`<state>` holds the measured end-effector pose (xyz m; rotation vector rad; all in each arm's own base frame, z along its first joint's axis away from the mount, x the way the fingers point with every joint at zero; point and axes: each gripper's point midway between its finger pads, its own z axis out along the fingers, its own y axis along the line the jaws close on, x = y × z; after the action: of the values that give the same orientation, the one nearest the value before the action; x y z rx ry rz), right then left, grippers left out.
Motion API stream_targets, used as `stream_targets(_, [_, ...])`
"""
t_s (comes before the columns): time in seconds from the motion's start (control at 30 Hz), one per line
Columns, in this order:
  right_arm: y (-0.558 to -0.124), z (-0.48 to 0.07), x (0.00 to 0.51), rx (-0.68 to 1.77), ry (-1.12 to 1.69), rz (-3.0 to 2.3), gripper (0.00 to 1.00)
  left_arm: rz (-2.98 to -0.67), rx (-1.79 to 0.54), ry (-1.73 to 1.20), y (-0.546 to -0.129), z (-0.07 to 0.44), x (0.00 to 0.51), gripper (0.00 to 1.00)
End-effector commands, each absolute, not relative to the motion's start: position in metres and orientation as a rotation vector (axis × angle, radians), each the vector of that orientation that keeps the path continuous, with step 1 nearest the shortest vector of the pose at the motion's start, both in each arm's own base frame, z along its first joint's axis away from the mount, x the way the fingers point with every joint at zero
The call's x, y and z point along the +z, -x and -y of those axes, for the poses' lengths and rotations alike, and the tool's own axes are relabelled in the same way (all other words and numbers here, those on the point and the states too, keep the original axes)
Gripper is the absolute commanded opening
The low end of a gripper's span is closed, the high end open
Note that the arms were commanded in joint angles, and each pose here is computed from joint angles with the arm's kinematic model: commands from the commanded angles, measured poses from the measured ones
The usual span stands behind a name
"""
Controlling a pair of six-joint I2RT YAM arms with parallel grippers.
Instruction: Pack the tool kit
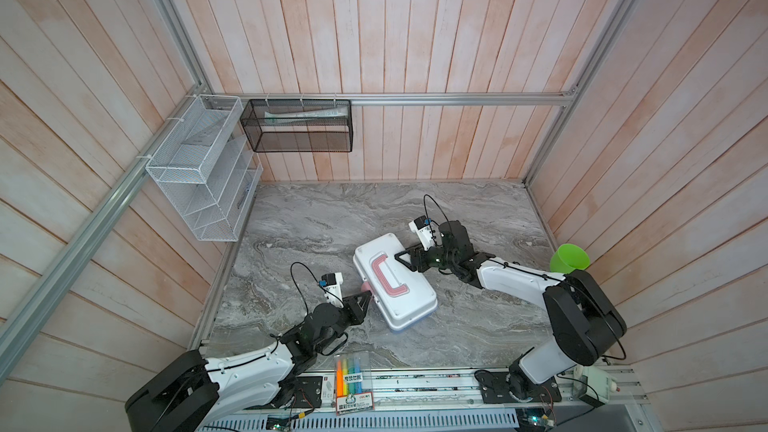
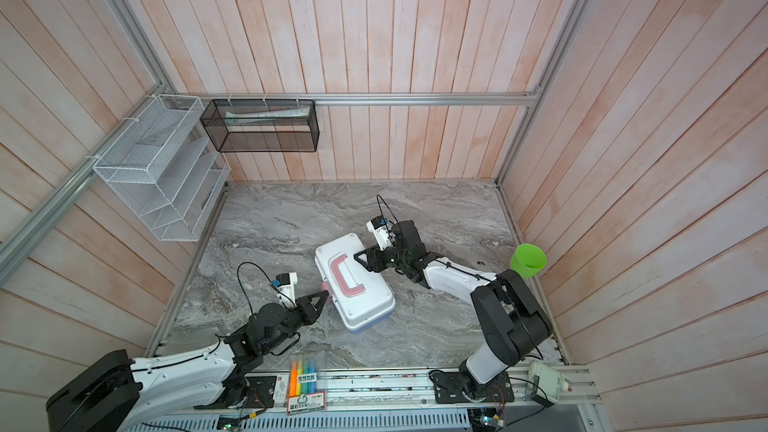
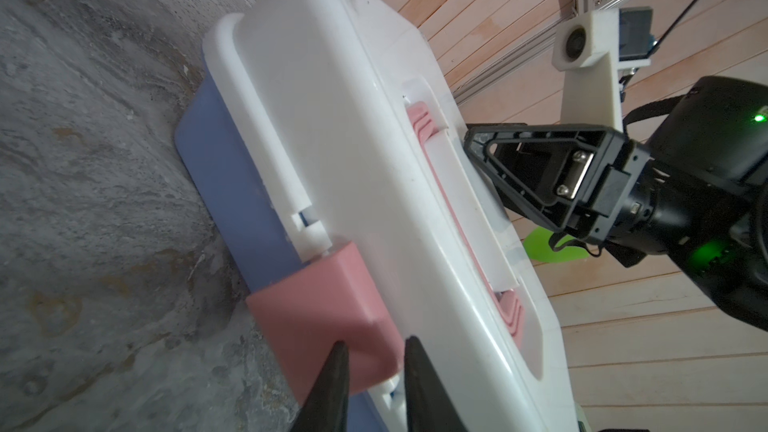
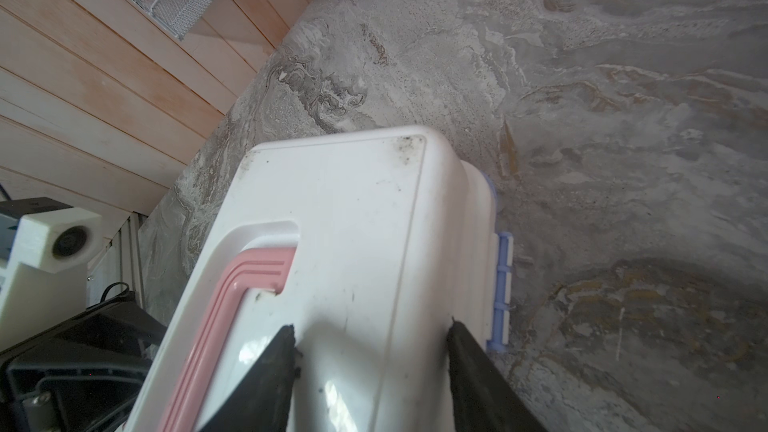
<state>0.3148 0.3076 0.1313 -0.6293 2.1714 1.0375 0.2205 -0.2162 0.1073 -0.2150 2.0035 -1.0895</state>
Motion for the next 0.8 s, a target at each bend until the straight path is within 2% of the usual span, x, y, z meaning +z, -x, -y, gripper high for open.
stream_targets(0.0, [-0.2736,-0.2953,0.0645,1.011,0.66,-2.441,0.55,-1.972,-1.118,0.179,-0.2218,0.224,0.1204,0.26])
stream_targets(0.77, [-0.275,-0.297,0.0654,1.013,0.661,-2.443,0.55,-2.018,-1.064,0.171,-0.2247,0.2247,0.1148,0.22])
